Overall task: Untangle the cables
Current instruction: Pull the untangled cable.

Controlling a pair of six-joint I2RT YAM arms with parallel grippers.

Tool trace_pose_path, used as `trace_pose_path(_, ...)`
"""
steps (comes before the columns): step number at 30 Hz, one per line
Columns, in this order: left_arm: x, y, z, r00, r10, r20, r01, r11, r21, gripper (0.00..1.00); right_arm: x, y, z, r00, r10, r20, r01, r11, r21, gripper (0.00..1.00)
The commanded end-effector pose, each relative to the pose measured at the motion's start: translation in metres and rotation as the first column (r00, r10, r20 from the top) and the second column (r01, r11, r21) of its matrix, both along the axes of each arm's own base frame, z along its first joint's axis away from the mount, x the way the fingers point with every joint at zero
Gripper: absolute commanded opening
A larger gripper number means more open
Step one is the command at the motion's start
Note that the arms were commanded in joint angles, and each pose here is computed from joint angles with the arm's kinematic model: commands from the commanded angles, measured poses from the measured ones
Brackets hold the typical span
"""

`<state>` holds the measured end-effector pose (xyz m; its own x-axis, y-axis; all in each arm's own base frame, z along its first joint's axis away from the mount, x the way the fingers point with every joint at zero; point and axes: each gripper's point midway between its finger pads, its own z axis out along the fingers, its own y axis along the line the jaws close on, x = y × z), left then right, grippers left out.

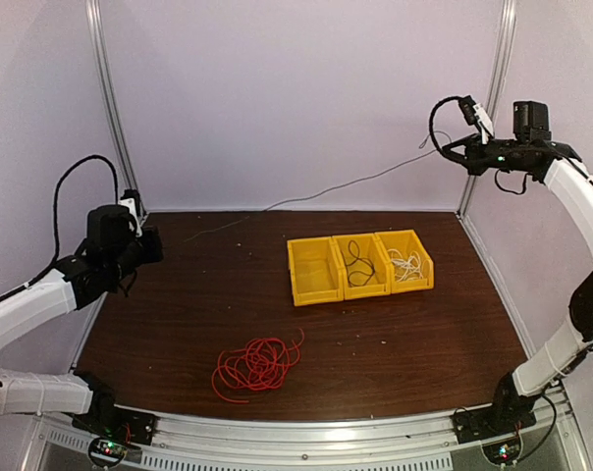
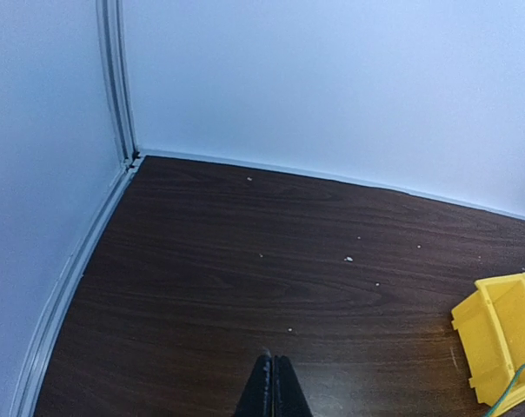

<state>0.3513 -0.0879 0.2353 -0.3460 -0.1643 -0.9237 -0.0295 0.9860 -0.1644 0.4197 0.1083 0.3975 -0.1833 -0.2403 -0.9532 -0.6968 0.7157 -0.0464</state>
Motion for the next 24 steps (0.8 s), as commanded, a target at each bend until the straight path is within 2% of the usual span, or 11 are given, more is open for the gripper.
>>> trace_pose_path(1, -0.012, 0.029, -0.008, 0.994, 0.108, -0.012, -0.108, 0.994, 0.036, 0.0, 0.027, -0.036, -0.007, 0.988, -0.154, -0.007, 0.154, 0.988, 0.017, 0.0)
trace_pose_path(8, -0.018, 0.038, -0.017, 0.989, 0.147, -0.025, -0.146, 0.988, 0.04, 0.0, 0.048, -0.059, -0.034, 0.958, -0.282, -0.05, 0.282, 0.959, 0.0, 0.0)
trace_pose_path(12, -0.015, 0.031, -0.015, 0.994, 0.112, -0.016, -0.111, 0.993, 0.035, 0.0, 0.051, -0.058, -0.048, 0.961, -0.268, -0.067, 0.267, 0.963, -0.019, 0.0)
trace_pose_path(17, 0.001, -0.014, -0.006, 0.994, -0.102, 0.029, 0.103, 0.993, -0.049, 0.0, 0.042, -0.021, -0.071, 0.985, -0.114, -0.131, 0.116, 0.993, 0.004, 0.0)
trace_pose_path(20, 0.011, -0.048, 0.012, 0.965, -0.248, 0.08, 0.256, 0.959, -0.118, 0.0, 0.038, 0.014, -0.091, 0.987, -0.05, -0.153, 0.041, 0.998, -0.057, 0.0)
trace_pose_path(24, 0.026, -0.09, 0.034, 0.902, -0.419, 0.104, 0.431, 0.892, -0.139, 0.0, 0.038, 0.048, -0.106, 0.983, 0.013, -0.185, -0.025, 0.997, -0.067, 0.0)
